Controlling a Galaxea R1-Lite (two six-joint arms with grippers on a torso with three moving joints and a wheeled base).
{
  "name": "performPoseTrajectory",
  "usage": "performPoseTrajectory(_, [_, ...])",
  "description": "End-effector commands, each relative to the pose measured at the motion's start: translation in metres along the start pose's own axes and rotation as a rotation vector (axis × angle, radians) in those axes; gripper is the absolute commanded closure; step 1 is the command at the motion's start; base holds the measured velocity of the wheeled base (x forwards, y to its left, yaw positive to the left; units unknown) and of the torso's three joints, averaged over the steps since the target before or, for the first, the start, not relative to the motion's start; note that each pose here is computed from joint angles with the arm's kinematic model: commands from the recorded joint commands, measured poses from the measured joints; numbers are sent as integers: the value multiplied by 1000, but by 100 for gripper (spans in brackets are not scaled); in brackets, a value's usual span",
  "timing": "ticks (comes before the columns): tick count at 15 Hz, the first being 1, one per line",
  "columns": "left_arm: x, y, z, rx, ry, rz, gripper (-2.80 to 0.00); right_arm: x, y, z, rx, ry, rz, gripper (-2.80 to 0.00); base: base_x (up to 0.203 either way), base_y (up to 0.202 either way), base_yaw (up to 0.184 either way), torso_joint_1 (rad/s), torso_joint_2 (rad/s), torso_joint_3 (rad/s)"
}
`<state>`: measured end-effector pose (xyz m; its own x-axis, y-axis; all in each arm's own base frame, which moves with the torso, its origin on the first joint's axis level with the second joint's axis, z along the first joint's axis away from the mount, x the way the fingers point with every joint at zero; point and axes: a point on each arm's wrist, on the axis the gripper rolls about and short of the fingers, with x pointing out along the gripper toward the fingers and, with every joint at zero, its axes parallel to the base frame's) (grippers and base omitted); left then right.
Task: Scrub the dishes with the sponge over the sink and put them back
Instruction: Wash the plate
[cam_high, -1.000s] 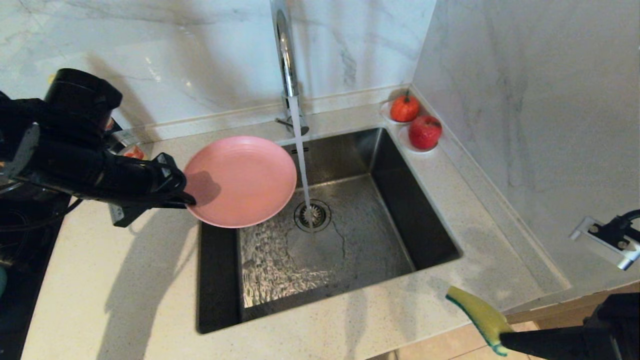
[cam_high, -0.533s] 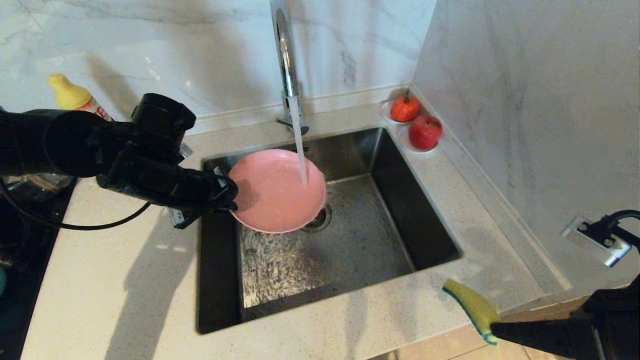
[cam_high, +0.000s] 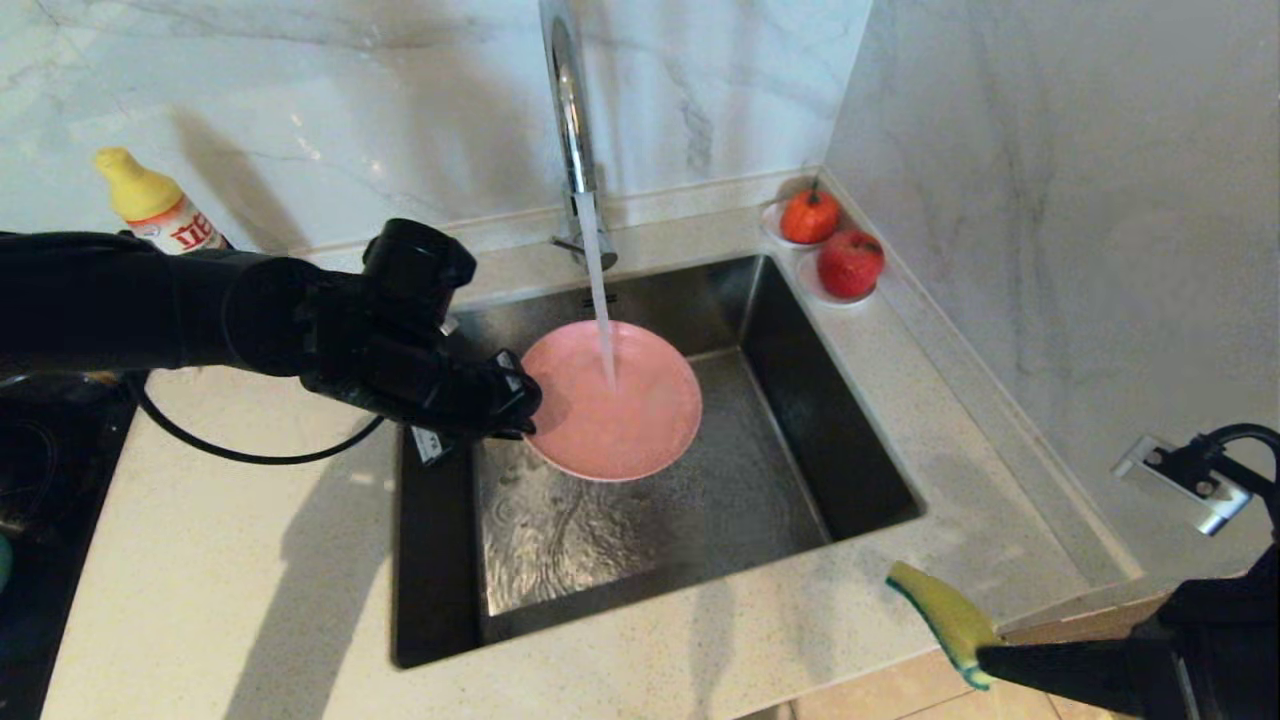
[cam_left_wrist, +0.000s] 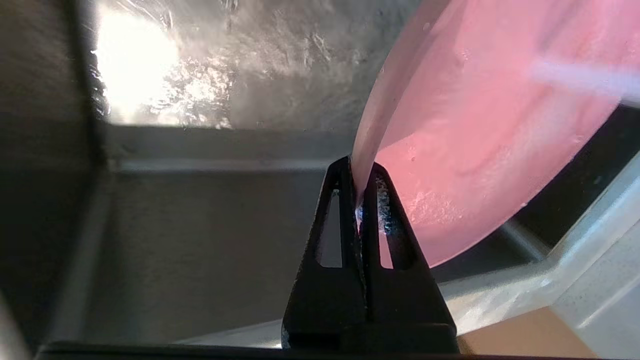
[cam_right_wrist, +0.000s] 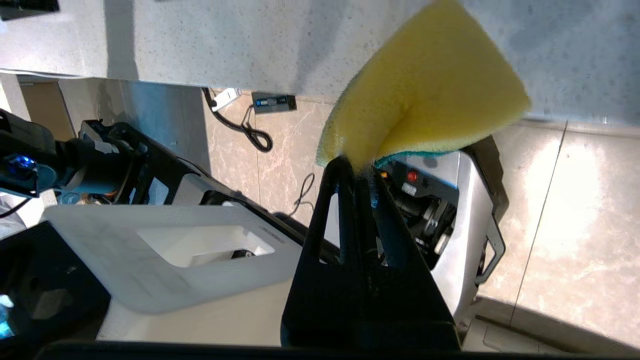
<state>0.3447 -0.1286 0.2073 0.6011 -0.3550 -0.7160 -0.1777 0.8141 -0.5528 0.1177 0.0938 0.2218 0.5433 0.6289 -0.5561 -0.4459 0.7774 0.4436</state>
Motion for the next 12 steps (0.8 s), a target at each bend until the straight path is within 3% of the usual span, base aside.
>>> performPoseTrajectory(1, [10,-4,-12,21,43,14,0,1,1,1,2,3,2,0,0,0,0,0,0,0])
performPoseTrajectory(6, [17,0,-33,47,97,67,0,-4,2,1,0,-17,14,0,0,0,0,0,0,0])
performPoseTrajectory(8, [5,6,-33,50,-5,153,0,-6,1,-1,2,-18,14,0,0,0,0,0,0,0])
performPoseTrajectory(10, [-12,17,-23,31,-160,271,0,-6,0,-2,3,-12,14,0,0,0,0,0,0,0])
performPoseTrajectory(12, [-36,24,-14,9,-241,286,0,-7,0,-2,6,-15,12,0,0,0,0,0,0,0])
